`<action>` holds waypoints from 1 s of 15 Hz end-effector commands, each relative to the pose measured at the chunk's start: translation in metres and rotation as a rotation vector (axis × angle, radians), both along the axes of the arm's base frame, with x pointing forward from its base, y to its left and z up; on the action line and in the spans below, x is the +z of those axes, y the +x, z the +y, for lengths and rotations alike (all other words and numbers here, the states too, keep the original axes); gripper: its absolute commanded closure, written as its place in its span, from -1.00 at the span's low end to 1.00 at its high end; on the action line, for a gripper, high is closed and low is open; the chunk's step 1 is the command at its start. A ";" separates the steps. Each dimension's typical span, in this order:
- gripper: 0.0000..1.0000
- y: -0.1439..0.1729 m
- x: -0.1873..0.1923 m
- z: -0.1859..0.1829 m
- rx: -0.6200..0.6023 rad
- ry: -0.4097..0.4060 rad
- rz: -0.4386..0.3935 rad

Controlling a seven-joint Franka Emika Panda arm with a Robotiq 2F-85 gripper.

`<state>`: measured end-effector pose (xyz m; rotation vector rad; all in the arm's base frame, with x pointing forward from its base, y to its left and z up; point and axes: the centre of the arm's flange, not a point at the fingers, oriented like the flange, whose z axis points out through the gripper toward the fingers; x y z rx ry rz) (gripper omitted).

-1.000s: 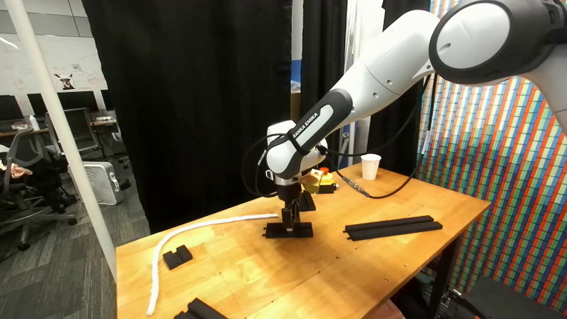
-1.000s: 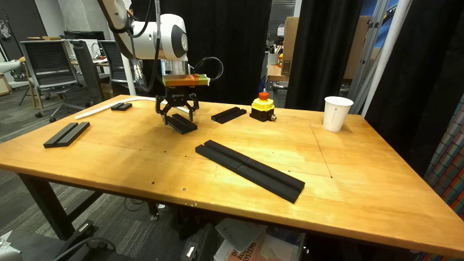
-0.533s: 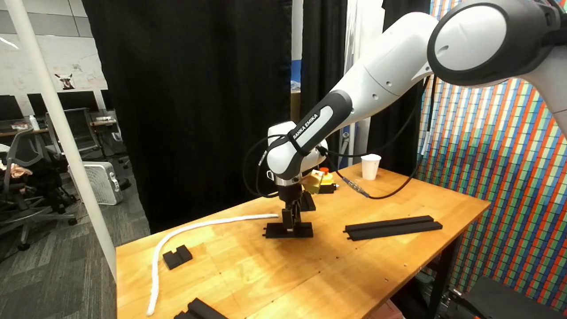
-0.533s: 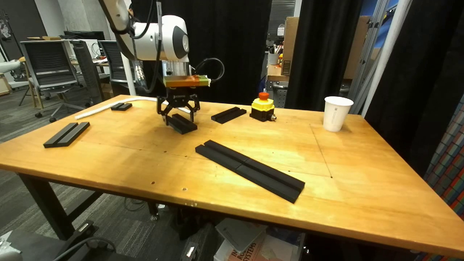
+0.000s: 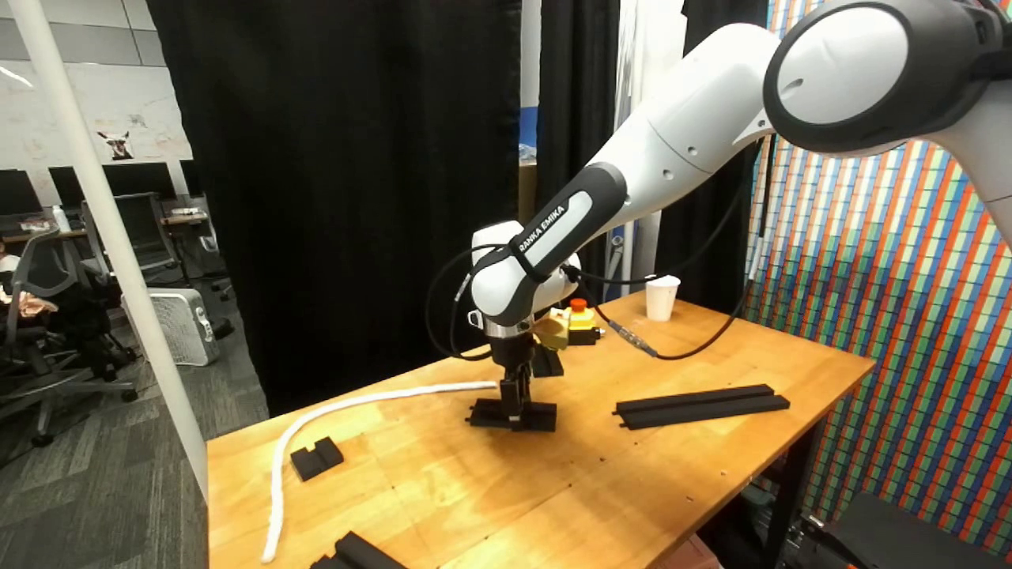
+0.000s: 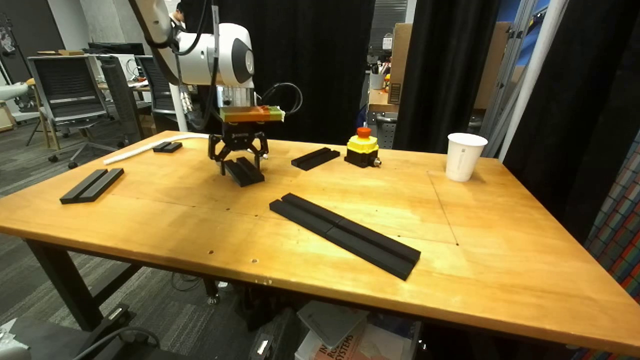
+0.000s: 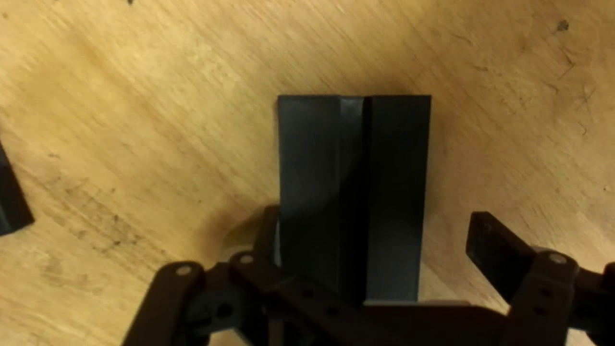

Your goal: Pick up the black objects and put them in a straight line.

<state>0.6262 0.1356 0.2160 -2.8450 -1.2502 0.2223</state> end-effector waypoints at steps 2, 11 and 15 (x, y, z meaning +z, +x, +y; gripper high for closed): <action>-1.00 -0.006 0.003 0.001 0.043 0.004 -0.010; 0.07 -0.003 0.006 -0.007 -0.007 0.024 -0.047; 0.07 -0.007 0.013 -0.024 -0.003 0.024 -0.049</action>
